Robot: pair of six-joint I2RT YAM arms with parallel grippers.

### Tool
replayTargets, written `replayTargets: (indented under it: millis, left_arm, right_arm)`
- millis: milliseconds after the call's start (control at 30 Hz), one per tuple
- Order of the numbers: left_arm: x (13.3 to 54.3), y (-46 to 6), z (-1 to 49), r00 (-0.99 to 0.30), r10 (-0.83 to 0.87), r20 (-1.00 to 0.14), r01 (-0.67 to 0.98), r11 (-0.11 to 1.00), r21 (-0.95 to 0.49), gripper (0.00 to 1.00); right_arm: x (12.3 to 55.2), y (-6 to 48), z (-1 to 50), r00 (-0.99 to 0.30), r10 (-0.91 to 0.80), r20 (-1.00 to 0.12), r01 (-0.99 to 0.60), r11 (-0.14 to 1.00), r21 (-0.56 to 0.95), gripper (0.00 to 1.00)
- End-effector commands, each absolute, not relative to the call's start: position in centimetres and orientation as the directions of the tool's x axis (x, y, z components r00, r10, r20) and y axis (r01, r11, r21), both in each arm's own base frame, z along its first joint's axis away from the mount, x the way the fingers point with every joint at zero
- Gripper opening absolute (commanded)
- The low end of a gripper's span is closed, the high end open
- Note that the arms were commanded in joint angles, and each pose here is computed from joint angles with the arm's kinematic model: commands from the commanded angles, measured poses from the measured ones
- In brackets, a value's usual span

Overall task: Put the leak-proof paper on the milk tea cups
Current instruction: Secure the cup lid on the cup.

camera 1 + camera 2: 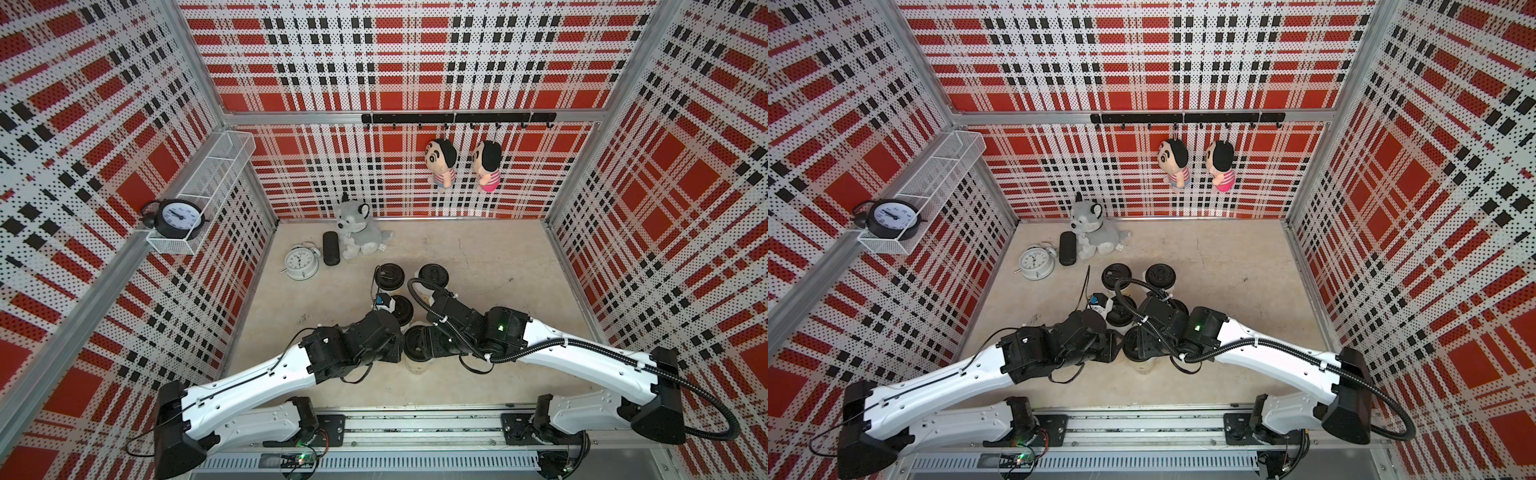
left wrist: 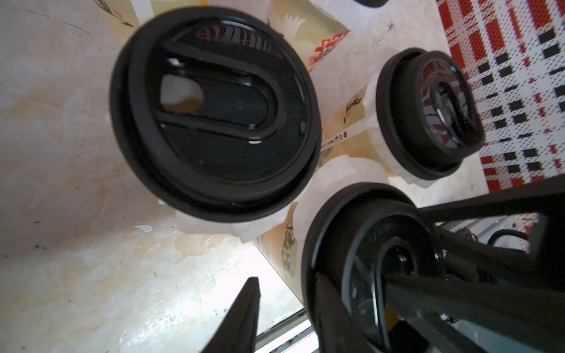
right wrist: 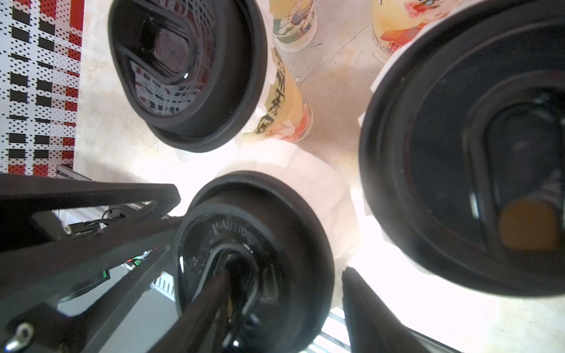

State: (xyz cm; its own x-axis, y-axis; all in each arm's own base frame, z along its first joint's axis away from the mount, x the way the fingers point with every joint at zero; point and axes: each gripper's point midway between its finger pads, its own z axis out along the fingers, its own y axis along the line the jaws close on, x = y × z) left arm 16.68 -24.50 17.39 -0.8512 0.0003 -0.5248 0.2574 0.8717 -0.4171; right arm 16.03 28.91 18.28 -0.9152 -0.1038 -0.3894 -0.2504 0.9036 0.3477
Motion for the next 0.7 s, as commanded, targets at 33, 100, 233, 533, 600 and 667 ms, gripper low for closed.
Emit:
replayTargets:
  millis: [33, 100, 233, 533, 600, 667]
  left_arm:
    - [13.6, -22.2, 12.2, -0.919, 0.047, -0.392, 0.205, 0.905, -0.373, 0.35]
    - [13.1, -21.6, 11.5, -0.926, 0.034, -0.376, 0.186, 0.907, -0.377, 0.35]
    - [12.5, -20.8, 10.3, -0.934, 0.014, -0.357, 0.158, 0.911, -0.380, 0.35]
    - [15.0, -22.8, 15.3, -0.884, 0.018, -0.468, 0.218, 0.900, -0.377, 0.37]
    - [15.8, -23.5, 17.1, -0.866, 0.027, -0.500, 0.238, 0.901, -0.364, 0.37]
    - [16.4, -24.1, 18.6, -0.849, 0.037, -0.526, 0.257, 0.900, -0.353, 0.37]
  right_arm:
    - [13.7, 25.6, 13.1, -0.950, -0.187, -0.250, -0.235, 0.956, 0.177, 0.61]
    - [13.6, 25.6, 12.9, -0.951, -0.190, -0.244, -0.236, 0.956, 0.175, 0.61]
    - [13.4, 25.6, 12.8, -0.950, -0.197, -0.241, -0.241, 0.955, 0.171, 0.61]
    - [13.7, 25.1, 13.3, -0.947, -0.184, -0.262, -0.231, 0.959, 0.162, 0.61]
    - [13.7, 25.2, 13.4, -0.947, -0.180, -0.265, -0.228, 0.959, 0.166, 0.61]
    - [13.8, 25.1, 13.5, -0.947, -0.178, -0.268, -0.228, 0.960, 0.166, 0.61]
